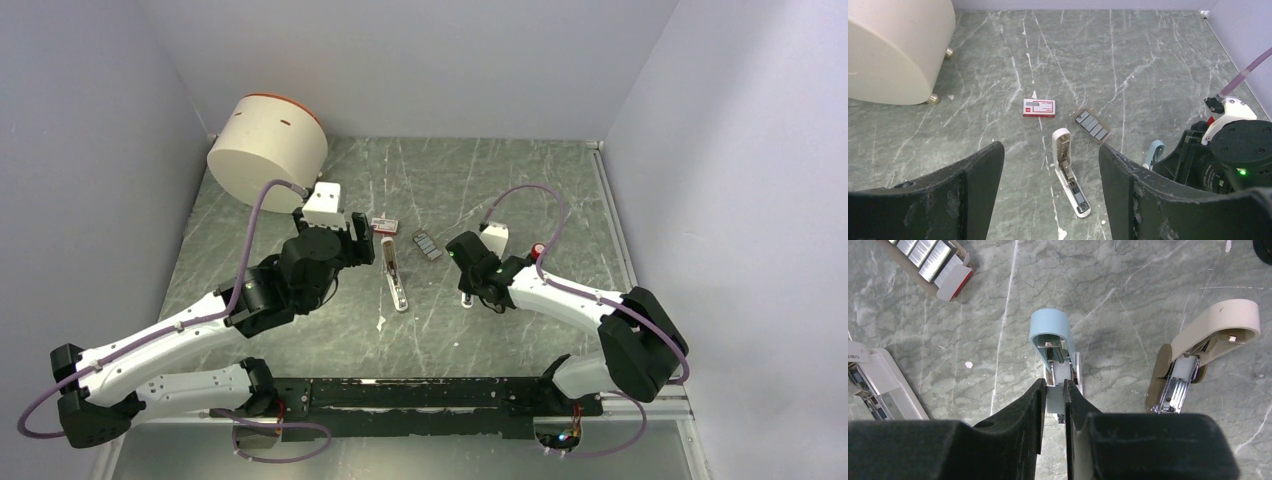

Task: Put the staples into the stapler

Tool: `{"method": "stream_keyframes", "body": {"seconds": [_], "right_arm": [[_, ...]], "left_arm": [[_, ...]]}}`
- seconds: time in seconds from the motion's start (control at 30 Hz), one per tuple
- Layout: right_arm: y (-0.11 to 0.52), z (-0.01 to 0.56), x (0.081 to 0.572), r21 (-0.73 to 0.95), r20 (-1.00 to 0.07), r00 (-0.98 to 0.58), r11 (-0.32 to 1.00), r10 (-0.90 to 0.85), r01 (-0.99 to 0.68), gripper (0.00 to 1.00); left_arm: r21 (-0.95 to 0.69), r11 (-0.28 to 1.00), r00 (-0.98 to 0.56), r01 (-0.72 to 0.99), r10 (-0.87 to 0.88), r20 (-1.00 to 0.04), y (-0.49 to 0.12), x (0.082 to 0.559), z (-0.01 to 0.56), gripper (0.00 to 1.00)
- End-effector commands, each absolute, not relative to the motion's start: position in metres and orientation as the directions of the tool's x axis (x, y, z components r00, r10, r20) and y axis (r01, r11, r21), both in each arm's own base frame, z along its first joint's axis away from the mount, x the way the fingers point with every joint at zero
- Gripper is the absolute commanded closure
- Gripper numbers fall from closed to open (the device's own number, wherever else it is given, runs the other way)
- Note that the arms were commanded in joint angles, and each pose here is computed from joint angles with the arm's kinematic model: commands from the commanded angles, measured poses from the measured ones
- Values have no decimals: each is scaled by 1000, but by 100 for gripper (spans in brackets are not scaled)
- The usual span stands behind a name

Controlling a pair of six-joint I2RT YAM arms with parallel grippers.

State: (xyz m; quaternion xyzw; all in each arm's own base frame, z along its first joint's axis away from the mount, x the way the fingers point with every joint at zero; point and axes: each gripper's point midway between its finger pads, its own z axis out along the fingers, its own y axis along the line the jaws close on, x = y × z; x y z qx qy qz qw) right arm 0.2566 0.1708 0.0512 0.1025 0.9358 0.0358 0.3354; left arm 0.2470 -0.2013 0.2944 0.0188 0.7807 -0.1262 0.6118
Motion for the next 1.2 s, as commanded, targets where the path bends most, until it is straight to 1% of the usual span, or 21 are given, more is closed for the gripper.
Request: {"method": "stream_keyframes", "body": {"seconds": [0.0,0.1,0.27,0.37,0.7,1.17], "right_arm": [[164,54,261,118,-651,-731,979,204,168,79],[166,55,262,111,-654,-735,984,177,139,79],[159,55,264,44,-663,-740,992,115,115,79],[165,55,264,57,-658,-746,995,102,86,79],[172,50,264,82,-647,-755,994,105,68,79],[167,44,260,54,-641,-763,996,88,69,79]], "left_arm": [[-196,962,-233,191,-149,-961,-204,250,303,26],[-196,962,-231,189,-150,-961,-203,250,302,26],[-195,963,-232,187,-149,-961,-203,249,302,26],[-195,963,-232,184,-150,-961,-202,249,301,26],[-192,964,-235,182,-147,-961,-203,250,300,26],[-190,965,-241,181,-144,-960,-204,250,297,26]]}}
